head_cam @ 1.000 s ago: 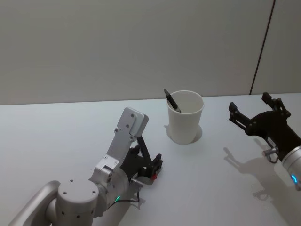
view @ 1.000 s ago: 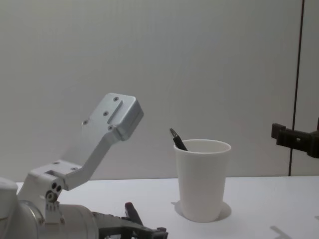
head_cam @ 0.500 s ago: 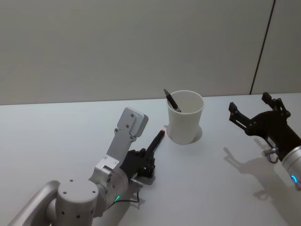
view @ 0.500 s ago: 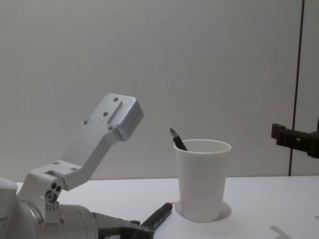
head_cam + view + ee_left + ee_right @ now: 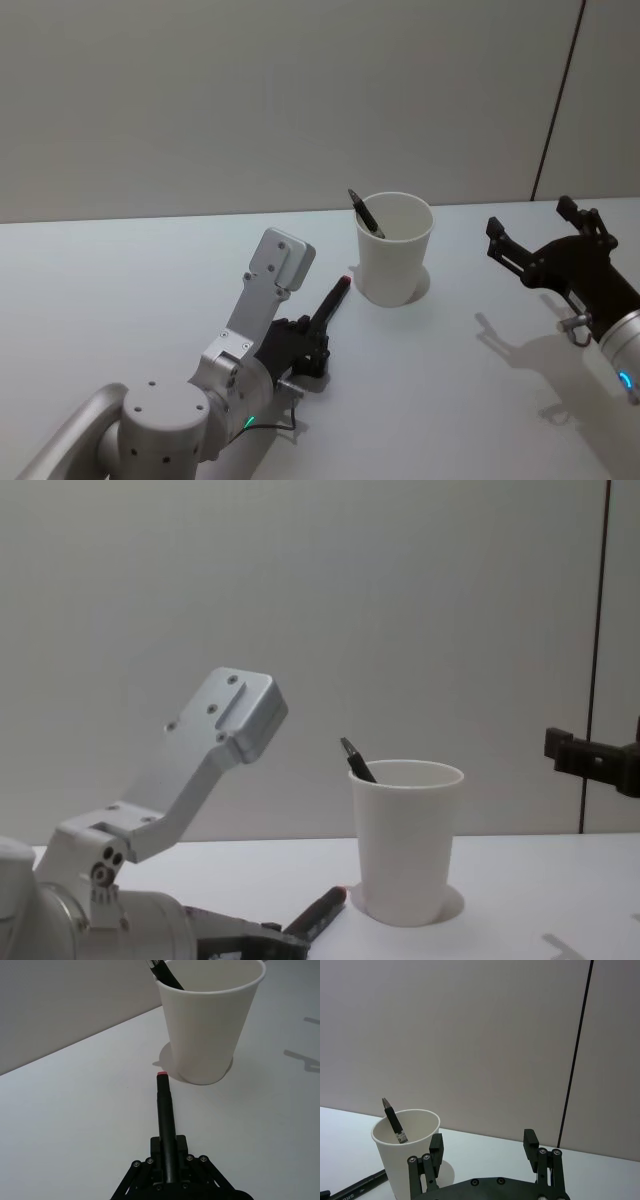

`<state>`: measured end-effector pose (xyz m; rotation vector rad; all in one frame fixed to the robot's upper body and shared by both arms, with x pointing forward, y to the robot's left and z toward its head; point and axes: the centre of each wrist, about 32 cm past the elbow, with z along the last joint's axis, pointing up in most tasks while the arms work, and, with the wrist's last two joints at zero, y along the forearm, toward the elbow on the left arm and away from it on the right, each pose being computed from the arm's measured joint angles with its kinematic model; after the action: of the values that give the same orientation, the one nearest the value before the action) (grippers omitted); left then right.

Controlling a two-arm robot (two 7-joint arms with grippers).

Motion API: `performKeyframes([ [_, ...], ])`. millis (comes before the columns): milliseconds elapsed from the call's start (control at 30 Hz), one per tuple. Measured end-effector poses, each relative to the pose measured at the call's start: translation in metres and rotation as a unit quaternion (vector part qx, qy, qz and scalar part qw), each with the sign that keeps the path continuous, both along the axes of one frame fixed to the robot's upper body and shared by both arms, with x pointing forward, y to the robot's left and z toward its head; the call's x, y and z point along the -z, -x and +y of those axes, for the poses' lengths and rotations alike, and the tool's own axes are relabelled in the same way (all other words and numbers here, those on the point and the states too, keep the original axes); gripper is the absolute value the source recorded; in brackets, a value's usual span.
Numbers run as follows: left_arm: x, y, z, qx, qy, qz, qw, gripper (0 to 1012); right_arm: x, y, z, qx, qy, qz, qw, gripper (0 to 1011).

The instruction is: Place the pen into the pen holder.

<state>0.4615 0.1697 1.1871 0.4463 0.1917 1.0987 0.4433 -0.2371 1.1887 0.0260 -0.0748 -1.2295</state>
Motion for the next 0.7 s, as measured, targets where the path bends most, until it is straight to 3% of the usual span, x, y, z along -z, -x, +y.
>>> performKeyframes([
  [267,0.0009,0.0006,0.0007,-0.008,0.005,-0.011,0.9999,174,0.0000,0.0000,0.0000,0.000,0.000,0.000,1.0000,1001],
  [567,0.0009,0.0024,0.0051,-0.039,0.023,-0.054,0.9975,174,0.0000,0.0000,0.0000,0.000,0.000,0.000,1.0000,1001],
  [700,-0.0002,0.0042,0.0097,-0.058,0.032,-0.082,0.9944,174,0.0000,0.0000,0.0000,0.000,0.000,0.000,1.0000,1001],
])
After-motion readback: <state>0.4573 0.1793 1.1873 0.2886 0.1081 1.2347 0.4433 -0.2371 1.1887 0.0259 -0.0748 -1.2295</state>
